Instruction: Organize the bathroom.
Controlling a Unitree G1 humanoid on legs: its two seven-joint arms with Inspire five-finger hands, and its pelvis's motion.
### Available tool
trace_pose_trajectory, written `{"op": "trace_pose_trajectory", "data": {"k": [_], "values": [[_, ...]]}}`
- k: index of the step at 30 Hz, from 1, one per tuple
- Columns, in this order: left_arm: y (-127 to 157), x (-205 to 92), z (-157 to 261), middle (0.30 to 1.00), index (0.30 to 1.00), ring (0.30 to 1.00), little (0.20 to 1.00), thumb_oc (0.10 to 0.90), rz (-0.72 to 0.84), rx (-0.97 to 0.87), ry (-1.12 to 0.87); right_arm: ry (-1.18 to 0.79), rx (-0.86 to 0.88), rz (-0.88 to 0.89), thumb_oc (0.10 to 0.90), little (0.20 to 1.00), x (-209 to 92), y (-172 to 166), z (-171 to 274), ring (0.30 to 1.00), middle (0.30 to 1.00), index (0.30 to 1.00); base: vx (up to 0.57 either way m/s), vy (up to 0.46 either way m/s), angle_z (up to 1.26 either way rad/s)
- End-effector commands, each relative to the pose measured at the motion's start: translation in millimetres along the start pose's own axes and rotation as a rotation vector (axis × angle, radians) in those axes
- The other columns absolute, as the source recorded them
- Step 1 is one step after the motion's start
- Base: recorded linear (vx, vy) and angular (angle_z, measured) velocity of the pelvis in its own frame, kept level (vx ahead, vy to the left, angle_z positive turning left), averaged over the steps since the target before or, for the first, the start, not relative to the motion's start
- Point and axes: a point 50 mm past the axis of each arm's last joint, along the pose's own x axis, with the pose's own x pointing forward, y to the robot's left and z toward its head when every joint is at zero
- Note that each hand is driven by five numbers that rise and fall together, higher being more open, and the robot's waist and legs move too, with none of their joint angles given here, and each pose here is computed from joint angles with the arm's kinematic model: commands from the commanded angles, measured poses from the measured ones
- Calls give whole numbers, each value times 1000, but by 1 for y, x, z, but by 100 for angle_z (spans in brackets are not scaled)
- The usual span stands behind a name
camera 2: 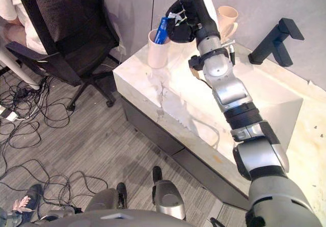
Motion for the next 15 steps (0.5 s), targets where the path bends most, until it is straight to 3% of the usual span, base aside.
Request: {"op": "trace_pose_trajectory", "data": {"k": [1,2,3,4,5,15], "values": [[31,3,-29,900,900,900,900,800,96,120,99,-282,23,-59,400,300,16,-14,66,300,300,300,0,0,0],[31,3,-29,900,900,900,900,800,96,120,99,-282,23,-59,400,300,16,-14,66,300,300,300,0,0,0],[30,3,-27,900,900,900,900,800,94,123,100,-267,21,-42,535,502,16,-8,63,502,502,502,0,0,0],[30,3,-27,900,900,900,900,800,93,123,100,-264,23,-42,574,561,16,-8,62,561,561,561,0,0,0],[30,3,-27,900,900,900,900,800,91,121,100,-253,26,-37,800,900,16,-6,60,900,900,900,0,0,0],[30,3,-25,900,900,900,900,800,82,135,95,-232,3,-5,800,900,16,1,56,900,900,900,0,0,0]]}}
